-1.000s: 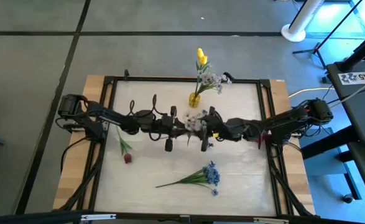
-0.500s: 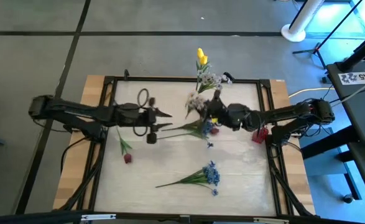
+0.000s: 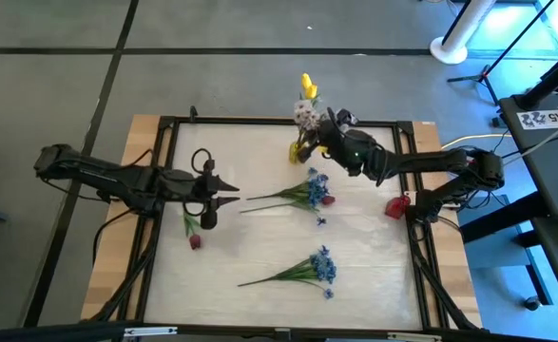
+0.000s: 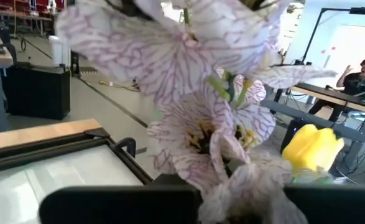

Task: Sort flowers into vase by color
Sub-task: Put the white flowers into the yellow vase

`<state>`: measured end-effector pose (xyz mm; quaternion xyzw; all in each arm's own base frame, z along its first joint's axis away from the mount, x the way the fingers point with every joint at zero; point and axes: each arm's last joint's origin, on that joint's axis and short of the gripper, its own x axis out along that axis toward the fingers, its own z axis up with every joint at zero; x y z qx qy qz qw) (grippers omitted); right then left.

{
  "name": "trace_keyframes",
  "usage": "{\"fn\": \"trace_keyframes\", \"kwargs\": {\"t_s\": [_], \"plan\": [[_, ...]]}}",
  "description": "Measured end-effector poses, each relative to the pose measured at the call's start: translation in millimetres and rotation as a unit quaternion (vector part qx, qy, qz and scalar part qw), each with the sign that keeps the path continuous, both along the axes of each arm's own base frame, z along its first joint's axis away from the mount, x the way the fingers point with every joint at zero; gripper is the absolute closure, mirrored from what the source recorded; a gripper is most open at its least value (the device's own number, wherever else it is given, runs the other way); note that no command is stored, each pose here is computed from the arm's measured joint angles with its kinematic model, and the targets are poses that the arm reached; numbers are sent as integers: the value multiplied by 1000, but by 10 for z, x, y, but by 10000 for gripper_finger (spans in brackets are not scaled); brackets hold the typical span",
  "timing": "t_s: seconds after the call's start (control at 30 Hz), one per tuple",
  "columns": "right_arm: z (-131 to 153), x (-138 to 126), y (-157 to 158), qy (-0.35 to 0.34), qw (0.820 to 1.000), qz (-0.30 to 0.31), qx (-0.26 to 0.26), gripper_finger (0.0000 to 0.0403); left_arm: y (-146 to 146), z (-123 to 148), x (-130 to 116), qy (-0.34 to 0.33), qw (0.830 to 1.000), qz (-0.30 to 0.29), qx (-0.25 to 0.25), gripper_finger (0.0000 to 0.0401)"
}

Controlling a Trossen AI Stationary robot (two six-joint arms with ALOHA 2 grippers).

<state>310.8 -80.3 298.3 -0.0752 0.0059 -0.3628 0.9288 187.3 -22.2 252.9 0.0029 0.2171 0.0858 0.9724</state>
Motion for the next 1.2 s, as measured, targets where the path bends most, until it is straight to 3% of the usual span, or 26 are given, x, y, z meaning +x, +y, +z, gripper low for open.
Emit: {"fn": "trace_keyframes", "kwargs": {"t_s": [0.2,0.53,0.7,0.93,1.2], "plan": [[-114,38,-82,16,1000,-5,19,395,7,-16,0,-3,1000,10,-4,301],[-373,94,-277,32,996,-18,80,359,33,19,20,-24,1000,16,-9,301],[-363,107,-306,51,993,0,103,301,145,-67,101,-1,999,31,-31,293],[-15,184,-323,139,980,-9,140,203,234,-325,390,36,998,45,-37,275],[336,112,-242,248,954,-7,170,115,337,-597,699,33,997,21,-73,266]]}}
